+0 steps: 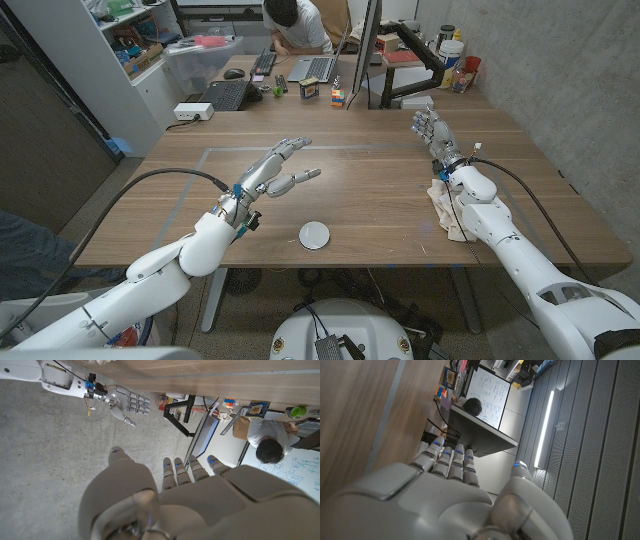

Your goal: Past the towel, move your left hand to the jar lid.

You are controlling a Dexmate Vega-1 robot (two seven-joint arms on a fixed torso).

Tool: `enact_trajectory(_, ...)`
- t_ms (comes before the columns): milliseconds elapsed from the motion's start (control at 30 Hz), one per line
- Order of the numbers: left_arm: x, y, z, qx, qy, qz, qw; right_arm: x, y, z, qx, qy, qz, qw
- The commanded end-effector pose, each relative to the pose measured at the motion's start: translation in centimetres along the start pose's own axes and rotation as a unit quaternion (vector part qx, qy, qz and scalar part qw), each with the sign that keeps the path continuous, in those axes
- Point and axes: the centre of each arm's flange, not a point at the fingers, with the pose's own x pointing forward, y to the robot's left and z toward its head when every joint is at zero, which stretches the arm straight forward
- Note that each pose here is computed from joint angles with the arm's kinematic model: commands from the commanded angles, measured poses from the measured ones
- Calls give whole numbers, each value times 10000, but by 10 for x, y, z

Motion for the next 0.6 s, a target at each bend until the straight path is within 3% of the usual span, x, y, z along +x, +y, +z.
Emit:
enact_trajectory(33, -7, -6, 10, 138, -12, -188, 9997, 2, -1, 2, 23, -59, 4, 10000)
enact_trajectory(600, 4, -23, 6, 596, 24, -816, 9949, -4, -3, -4, 73, -40, -57, 9999)
